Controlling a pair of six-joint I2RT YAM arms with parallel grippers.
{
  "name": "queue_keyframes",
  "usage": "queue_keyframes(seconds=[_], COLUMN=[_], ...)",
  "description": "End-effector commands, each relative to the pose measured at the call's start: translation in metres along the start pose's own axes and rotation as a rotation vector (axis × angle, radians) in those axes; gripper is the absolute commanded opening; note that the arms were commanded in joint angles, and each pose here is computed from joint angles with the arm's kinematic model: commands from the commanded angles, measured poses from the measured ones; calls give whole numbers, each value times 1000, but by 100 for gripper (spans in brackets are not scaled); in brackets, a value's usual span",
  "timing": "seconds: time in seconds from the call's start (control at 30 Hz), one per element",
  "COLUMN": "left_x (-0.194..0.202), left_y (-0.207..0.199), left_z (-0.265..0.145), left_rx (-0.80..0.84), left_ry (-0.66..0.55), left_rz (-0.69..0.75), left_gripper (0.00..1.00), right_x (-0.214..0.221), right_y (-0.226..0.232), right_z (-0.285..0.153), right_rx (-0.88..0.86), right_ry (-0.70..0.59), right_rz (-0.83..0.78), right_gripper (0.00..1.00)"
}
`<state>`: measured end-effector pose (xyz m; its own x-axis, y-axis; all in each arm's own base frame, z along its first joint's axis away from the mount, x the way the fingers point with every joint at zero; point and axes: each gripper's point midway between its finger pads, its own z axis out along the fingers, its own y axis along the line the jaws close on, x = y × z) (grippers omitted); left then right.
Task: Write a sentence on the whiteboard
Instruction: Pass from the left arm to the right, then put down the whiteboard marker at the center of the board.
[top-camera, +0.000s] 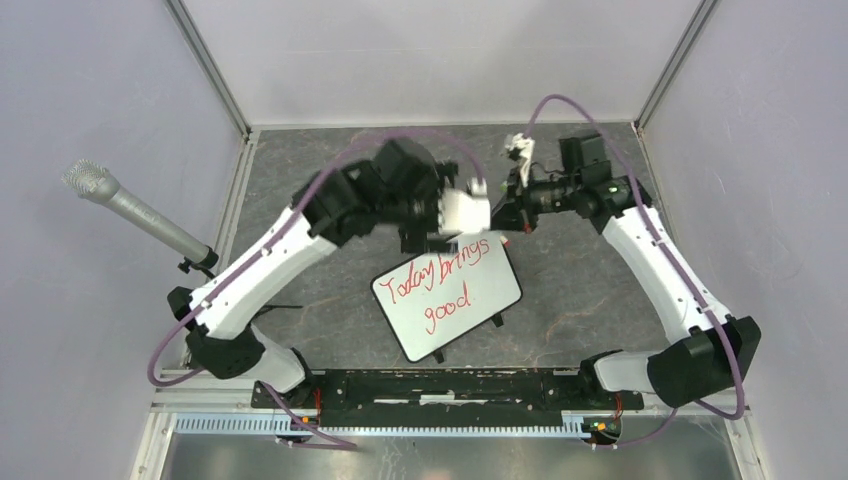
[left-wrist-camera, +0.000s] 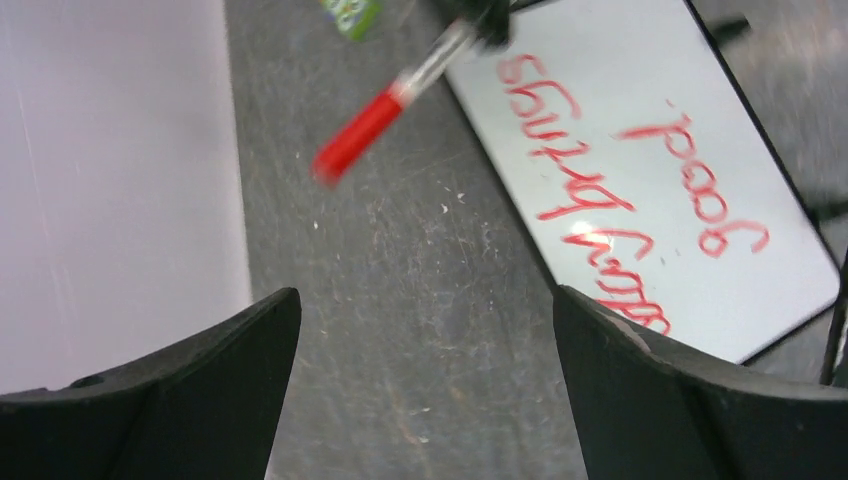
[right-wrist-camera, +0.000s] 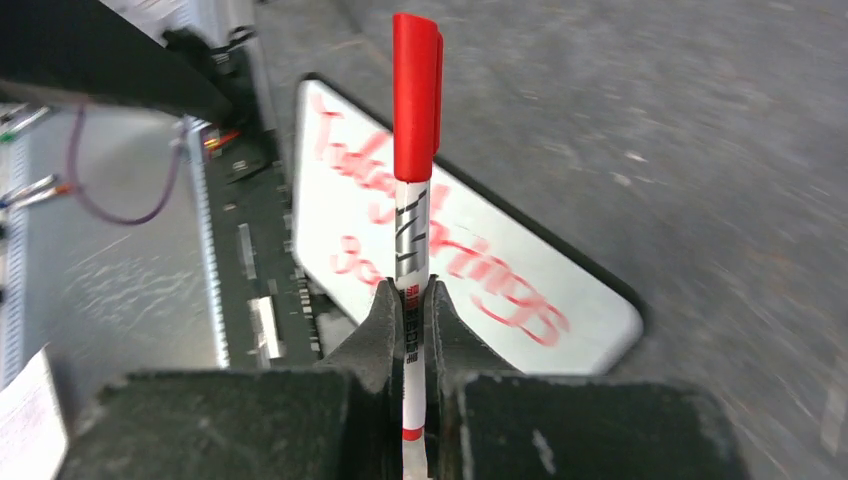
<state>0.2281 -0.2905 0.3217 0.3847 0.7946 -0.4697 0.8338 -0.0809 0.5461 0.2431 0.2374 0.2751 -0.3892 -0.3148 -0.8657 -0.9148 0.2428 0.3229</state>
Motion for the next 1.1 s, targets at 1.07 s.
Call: queue_keyframes(seconds=[1.07], left_x=[192], left_y=[52], left_z=[74], left_rx=[-415], left_ry=[195], left_rz=[-1322], left_gripper=[100], right_x=[267], right_y=[-227], right_z=[-209], right_rx=[1113], right_ry=[376], right_rz=[353], right_gripper=[7])
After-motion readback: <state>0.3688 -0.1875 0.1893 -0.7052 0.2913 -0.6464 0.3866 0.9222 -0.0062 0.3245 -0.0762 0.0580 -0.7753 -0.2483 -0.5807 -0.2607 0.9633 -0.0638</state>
